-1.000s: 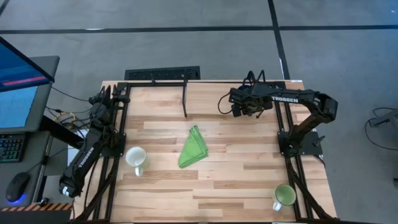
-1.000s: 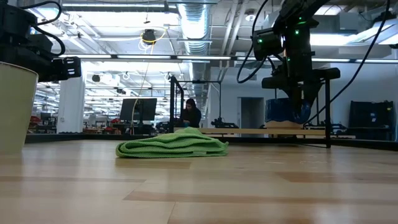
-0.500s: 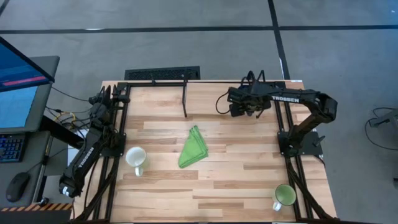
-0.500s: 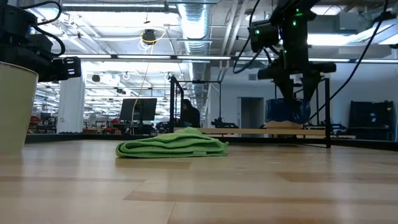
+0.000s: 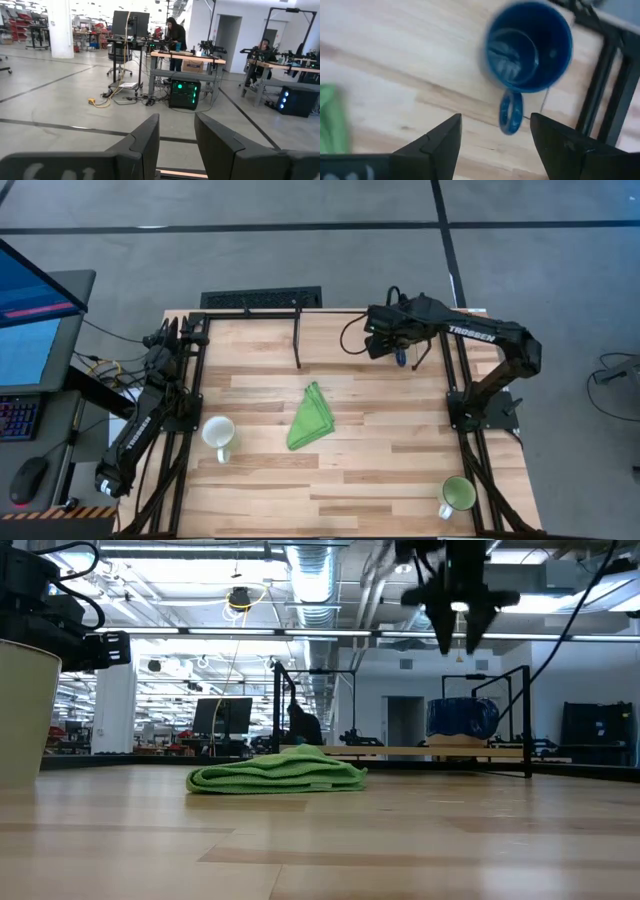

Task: Stack small to large cups/mugs on shelf
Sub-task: Put the green mug on the shelf

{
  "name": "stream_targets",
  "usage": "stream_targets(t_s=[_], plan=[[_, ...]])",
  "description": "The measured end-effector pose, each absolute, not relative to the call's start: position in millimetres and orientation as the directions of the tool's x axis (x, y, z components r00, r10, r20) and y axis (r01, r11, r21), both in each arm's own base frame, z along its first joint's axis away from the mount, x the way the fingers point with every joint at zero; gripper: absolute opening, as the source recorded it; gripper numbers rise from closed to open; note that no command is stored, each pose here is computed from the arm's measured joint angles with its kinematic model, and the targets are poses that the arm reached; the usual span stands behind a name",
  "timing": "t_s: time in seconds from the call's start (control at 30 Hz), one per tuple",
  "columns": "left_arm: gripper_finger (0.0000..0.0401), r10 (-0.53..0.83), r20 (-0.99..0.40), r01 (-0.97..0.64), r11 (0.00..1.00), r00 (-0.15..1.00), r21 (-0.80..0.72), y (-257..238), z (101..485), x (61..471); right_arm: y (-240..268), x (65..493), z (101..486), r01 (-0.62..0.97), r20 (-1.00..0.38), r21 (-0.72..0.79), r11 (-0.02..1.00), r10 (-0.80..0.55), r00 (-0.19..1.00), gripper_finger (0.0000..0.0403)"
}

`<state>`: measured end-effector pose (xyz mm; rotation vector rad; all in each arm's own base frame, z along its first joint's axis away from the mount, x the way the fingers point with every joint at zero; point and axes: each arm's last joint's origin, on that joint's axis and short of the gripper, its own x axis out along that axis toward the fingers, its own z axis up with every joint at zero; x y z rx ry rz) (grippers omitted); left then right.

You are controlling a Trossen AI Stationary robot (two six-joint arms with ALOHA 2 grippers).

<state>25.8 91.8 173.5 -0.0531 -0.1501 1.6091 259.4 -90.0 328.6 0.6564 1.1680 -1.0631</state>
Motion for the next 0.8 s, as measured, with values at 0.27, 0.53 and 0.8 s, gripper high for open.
stream_targets(t_s=[0.27,0.53,0.8], plan=[[0.0114,0.998,0.058,-0.993,-0.026,-0.033,-0.117,92,174,26,-43,256,387,0.707,-0.805,-0.323,0.63,-0.575,0.145,0.0259],[0.0114,0.998,0.057,-0.994,0.022,0.016,-0.107,92,173,28,-3,188,434,0.709,-0.616,-0.316,0.631,-0.704,0.352,0.0259],[0.0114,0.998,0.057,-0.993,0.024,0.017,-0.113,92,173,28,15,141,411,0.634,-0.674,-0.219,0.742,-0.584,0.452,0.0259]])
